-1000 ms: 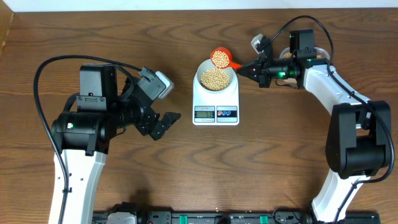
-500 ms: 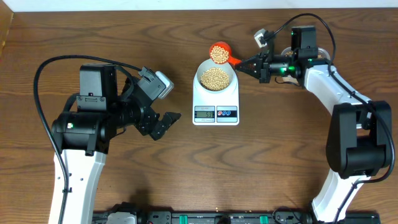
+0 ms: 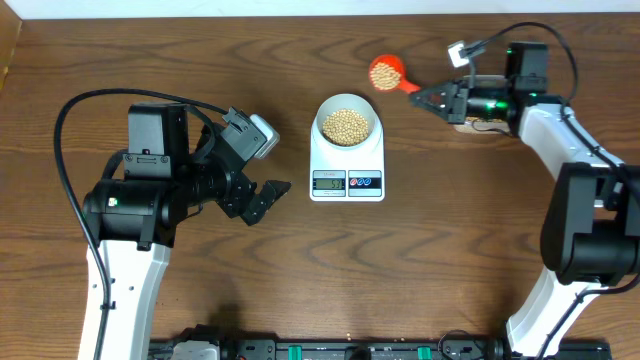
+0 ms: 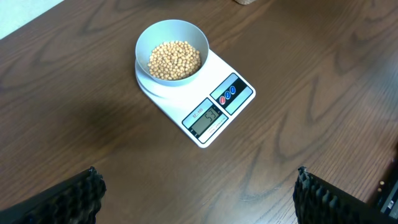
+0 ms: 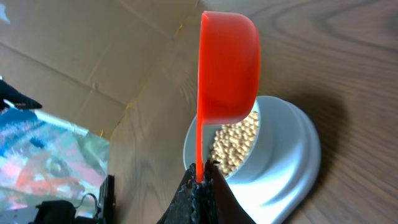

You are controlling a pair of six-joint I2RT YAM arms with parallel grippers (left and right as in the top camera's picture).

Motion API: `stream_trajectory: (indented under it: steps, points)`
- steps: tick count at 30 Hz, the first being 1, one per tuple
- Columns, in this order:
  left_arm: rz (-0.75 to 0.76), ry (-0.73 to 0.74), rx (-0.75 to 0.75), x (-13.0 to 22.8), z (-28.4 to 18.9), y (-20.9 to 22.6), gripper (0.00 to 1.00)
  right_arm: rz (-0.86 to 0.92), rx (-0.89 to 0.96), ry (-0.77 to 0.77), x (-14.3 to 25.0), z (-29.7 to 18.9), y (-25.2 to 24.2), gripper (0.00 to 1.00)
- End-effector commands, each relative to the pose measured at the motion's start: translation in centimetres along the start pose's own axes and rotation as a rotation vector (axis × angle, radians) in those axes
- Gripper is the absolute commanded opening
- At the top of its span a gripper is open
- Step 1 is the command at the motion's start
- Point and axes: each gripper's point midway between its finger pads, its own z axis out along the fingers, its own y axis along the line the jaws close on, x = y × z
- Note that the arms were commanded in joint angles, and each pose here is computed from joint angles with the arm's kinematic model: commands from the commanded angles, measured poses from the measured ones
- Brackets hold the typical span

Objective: Scoop item into bowl and weigh 50g on scale
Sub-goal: 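Return the scoop right to the soybean tub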

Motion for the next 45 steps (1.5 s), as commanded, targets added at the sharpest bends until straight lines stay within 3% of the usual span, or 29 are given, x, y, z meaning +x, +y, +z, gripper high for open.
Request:
stream_trajectory:
  steps: [1, 11, 15, 22, 37, 45]
  points:
    - [0.009, -0.035, -0.003, -1.1, -0.8, -0.1, 0.99, 0.026, 0.005, -0.049, -1.0, -2.7, -0.4, 0.01]
    - [0.009, -0.035, -0.003, -1.1, -0.8, -0.1, 0.99, 0.119, 0.307, -0.199, -0.7, -15.5, -5.1, 0.01]
    - [0.009, -0.035, -0.003, -1.1, -0.8, -0.1, 0.99, 0.086, 0.523, -0.067, 2.7, -17.5, -7.0, 0.01]
    - [0.009, -0.035, -0.003, -1.1, -0.8, -0.1, 0.99, 0.031, 0.91, 0.09, 3.2, -20.5, -8.8, 0.01]
    - [0.009, -0.035, -0.003, -1.1, -0.8, -0.1, 0.99, -0.161, 1.266, 0.372, 2.8, -19.1, -8.3, 0.01]
    - [0.009, -0.035, -0.003, -1.1, -0.8, -0.1, 0.99, -0.273, 1.293, 0.329, 0.2, -18.0, -6.3, 0.01]
